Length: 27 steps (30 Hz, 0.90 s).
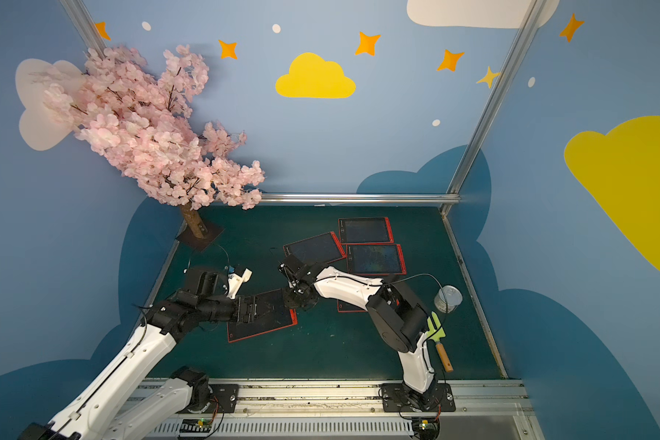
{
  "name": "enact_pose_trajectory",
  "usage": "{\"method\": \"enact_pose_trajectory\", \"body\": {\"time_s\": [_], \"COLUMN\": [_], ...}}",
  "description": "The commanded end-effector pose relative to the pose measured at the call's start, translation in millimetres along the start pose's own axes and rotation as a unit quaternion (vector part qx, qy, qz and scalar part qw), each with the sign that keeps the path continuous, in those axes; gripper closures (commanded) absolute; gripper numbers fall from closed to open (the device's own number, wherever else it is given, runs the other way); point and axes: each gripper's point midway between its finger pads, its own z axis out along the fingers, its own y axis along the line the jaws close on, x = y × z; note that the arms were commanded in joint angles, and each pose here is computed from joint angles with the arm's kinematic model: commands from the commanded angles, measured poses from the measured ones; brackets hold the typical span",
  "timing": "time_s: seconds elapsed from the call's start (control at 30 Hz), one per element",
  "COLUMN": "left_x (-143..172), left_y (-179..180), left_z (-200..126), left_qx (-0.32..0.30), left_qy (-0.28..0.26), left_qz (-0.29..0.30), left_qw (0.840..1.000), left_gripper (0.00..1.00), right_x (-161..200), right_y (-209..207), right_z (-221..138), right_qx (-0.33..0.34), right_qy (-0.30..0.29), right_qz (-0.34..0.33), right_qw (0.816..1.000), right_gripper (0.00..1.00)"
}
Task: Place the stylus back onto the writing tablet
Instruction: Place the stylus on the writing tablet.
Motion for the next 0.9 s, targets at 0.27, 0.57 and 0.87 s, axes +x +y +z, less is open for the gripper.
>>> {"method": "enact_pose_trajectory", "body": {"time_s": [0.27, 0.57, 0.87], "left_x": [-1.4, -2.5, -2.6], "left_y": [-7.5, -9.0, -10.0], "left_z": [-8.2, -7.8, -7.5], "left_qx": [0.012, 0.018, 0.021], "left_qy": [-0.023, -0.027, -0.027], "left_qz": [0.036, 0.039, 0.039], "left_qw": [0.999, 0.999, 0.999], "left_gripper": [0.01, 0.01, 0.01], "right_x": [-7.2, -10.8, -8.2], "right_y": [-10.8, -15.2, -19.0], "right_z": [13.0, 24.0, 29.2], "right_qx": [0.013, 0.022, 0.028], "right_qy": [0.008, 0.016, 0.023], "right_qz": [0.016, 0.021, 0.024], "right_qw": [1.0, 0.999, 0.999], "right_gripper": [0.89, 0.87, 0.83]}}
